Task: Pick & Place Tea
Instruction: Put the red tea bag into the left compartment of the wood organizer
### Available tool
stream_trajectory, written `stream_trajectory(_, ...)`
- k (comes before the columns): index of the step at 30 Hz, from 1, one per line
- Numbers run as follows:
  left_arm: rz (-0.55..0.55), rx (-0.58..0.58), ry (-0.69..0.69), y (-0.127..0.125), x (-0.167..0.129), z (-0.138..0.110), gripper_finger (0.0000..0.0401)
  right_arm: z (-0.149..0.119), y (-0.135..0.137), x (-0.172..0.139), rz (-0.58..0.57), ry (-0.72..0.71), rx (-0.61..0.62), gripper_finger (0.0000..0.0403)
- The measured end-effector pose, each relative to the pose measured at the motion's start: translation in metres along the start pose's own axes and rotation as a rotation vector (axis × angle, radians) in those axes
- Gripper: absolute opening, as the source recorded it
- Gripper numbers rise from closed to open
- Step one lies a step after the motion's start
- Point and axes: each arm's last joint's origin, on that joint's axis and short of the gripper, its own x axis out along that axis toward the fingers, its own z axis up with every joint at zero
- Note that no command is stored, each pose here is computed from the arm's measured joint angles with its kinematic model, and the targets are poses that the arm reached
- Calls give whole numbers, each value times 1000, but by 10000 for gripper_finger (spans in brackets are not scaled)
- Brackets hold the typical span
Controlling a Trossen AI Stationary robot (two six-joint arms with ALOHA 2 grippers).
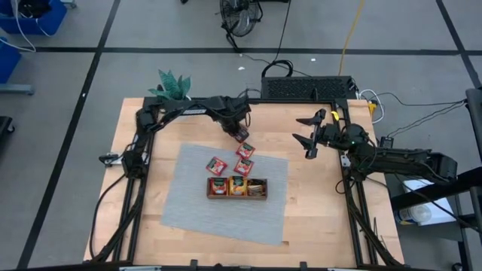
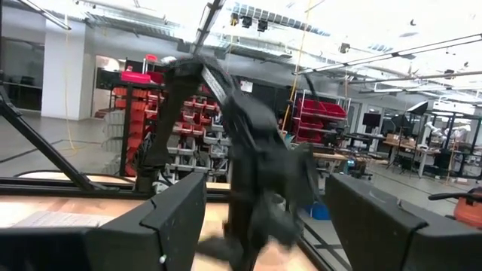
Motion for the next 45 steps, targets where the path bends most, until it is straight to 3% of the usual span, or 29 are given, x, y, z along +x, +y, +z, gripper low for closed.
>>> stream_trajectory(5,178,98,-271,-49,-66,-22,5,-3,0,0,-21,27,5,254)
stream_trajectory(10,235,146,-525,-108,-96,-87,5,-3,-2,0,-74,41,-3,254)
stream_trajectory(15,260,137,-737,-147,-74,-167,5,-2,-2,0,-77,26,-3,254)
stream_trajectory(18,193,68,-903,-164,-59,-207,5,-2,-2,0,-77,25,3,254)
stream_trajectory(22,170,20,-1046,-174,-32,-255,5,-2,-2,0,-77,25,7,254)
stream_trajectory(27,108,-6,-1094,-186,-22,-290,5,-2,-2,0,-78,22,62,254)
stream_trajectory(34,41,15,-1078,-196,-11,-319,5,-2,-2,0,-78,20,86,254)
stream_trajectory(45,57,19,-1030,-184,-8,-340,5,-2,-2,0,-79,18,147,254)
